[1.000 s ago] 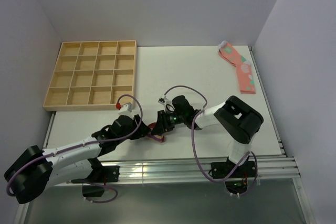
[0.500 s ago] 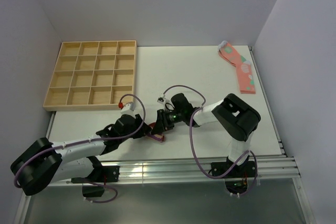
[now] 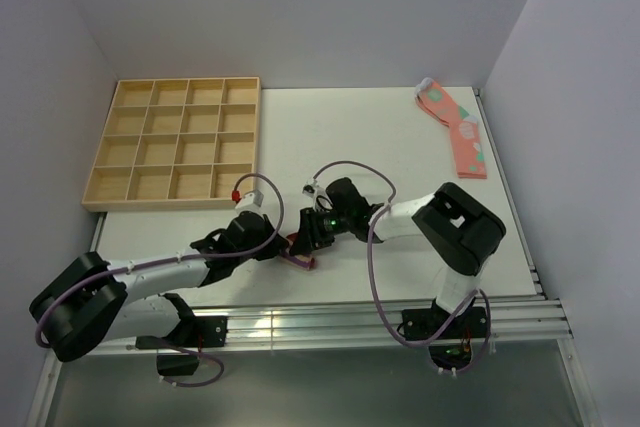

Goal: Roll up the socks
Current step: Roll the sock at the center of the board.

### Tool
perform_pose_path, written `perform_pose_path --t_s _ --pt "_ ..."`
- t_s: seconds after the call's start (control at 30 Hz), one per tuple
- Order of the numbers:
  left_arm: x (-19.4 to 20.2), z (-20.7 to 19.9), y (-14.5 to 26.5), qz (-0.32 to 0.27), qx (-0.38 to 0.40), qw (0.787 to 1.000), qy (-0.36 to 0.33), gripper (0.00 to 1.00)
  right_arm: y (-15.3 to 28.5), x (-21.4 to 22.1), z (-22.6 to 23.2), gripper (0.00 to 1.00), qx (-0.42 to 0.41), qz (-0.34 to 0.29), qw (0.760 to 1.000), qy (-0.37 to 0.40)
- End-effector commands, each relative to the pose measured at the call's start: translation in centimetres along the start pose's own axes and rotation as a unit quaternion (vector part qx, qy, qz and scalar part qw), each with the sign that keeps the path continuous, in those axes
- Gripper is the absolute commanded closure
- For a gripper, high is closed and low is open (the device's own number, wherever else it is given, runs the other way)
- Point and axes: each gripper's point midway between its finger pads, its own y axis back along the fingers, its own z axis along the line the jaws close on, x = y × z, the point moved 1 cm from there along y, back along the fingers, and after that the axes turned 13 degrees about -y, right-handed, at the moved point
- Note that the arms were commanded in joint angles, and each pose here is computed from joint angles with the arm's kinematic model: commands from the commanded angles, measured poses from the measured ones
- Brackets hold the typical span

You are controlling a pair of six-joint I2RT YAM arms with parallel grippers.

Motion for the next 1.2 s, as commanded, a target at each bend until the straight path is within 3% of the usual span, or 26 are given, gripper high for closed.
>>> perform_pose_path --t_s 0.0,0.57,1.17 --pt "3.3 3.4 0.1 0.069 -0.075 0.994 -0.031 1.00 1.4 3.4 -6.6 0.55 0.152 0.009 0.988 -0.031" --pt "4.9 4.3 -0.7 0.136 -0.114 0.982 -0.056 1.00 4.7 0.2 -1.9 0.48 0.123 -0.116 0.984 0.056" --pt "5.4 3.9 -1.3 0.181 -0.123 0.973 -0.074 1.00 5.3 0.5 0.2 0.39 0.114 -0.184 0.968 0.130"
